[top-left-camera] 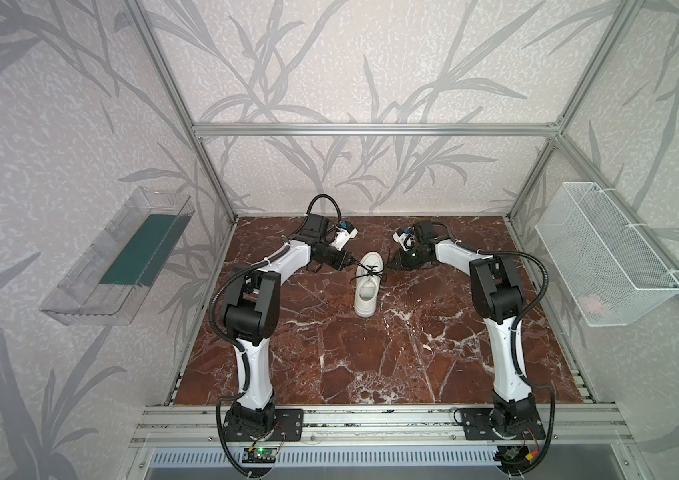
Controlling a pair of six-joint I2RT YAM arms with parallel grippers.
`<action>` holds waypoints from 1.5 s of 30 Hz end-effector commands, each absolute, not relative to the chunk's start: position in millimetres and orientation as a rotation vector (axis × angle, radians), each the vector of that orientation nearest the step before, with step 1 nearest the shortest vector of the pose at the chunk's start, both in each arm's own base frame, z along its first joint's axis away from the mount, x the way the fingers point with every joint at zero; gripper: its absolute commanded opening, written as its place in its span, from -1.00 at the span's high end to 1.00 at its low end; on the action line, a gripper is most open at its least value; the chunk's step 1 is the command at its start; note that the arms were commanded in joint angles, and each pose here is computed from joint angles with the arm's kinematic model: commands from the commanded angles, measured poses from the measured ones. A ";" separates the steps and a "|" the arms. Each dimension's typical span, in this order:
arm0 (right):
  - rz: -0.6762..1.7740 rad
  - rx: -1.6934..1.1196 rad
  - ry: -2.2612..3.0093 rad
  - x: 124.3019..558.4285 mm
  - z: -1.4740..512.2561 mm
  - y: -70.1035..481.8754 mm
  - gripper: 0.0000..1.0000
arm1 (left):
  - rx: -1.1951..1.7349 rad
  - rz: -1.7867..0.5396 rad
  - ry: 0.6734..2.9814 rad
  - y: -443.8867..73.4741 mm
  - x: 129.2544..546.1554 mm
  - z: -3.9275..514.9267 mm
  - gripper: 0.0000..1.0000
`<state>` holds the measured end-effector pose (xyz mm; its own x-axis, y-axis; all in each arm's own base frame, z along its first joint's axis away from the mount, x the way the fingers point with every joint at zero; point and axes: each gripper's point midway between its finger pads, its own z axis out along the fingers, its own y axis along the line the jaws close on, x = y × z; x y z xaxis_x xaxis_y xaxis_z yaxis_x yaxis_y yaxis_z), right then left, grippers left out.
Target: Tie the shoes
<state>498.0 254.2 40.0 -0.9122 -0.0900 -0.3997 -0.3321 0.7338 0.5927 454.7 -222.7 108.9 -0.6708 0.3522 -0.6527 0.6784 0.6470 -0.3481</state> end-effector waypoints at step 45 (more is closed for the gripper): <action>1.508 -0.625 2.372 399.5 98.8 281.7 -0.06 | 0.767 -0.823 2.324 -223.3 458.4 111.0 1.00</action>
